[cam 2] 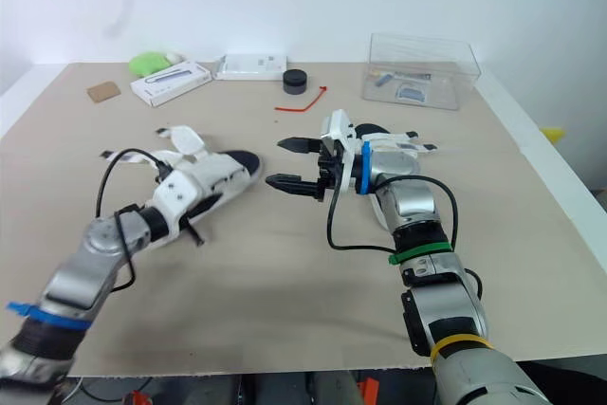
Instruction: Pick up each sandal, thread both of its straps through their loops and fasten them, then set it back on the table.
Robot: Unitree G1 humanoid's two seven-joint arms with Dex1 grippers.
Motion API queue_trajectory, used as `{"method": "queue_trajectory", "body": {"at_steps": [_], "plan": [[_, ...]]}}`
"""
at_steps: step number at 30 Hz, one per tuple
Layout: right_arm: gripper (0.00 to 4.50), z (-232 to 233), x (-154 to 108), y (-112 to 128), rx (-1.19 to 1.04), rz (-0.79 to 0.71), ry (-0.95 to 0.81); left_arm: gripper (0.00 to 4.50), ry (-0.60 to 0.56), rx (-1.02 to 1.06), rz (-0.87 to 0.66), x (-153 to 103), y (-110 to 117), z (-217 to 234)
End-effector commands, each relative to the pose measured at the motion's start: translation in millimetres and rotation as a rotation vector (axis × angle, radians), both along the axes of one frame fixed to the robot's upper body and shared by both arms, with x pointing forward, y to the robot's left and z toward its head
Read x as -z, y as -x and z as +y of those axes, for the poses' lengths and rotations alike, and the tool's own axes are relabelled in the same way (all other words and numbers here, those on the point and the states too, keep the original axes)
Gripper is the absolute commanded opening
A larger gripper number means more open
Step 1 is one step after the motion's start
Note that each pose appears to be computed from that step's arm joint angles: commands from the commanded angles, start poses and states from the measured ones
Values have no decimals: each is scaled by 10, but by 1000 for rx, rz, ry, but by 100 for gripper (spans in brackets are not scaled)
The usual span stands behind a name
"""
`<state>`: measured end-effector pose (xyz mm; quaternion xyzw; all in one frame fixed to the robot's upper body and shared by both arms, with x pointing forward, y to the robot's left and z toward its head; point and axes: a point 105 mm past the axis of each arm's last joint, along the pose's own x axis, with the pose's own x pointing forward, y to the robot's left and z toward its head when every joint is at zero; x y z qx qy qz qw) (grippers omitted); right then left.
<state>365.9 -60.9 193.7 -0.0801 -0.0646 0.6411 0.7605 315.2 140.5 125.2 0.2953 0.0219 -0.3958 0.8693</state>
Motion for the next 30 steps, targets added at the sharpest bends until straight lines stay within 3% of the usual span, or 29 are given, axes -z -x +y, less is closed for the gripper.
{"method": "queue_trajectory", "body": {"at_steps": [1,6,14,20,27,30], "plan": [[450,-8,-63,3,-4,-34,-9,13,-7,192,-60,-175,194,-159],[450,5,-50,9,-11,-37,0,13,-30,423,-23,-103,481,-336],[450,-24,-30,23,-11,-40,15,13,-50,610,48,-10,711,-365],[450,-54,-13,63,-29,-20,17,13,-119,607,50,87,619,-248],[450,-134,69,445,-229,30,104,13,-120,586,37,99,565,-235],[450,-139,133,594,-297,-35,161,13,-115,586,38,108,576,-250]]}}
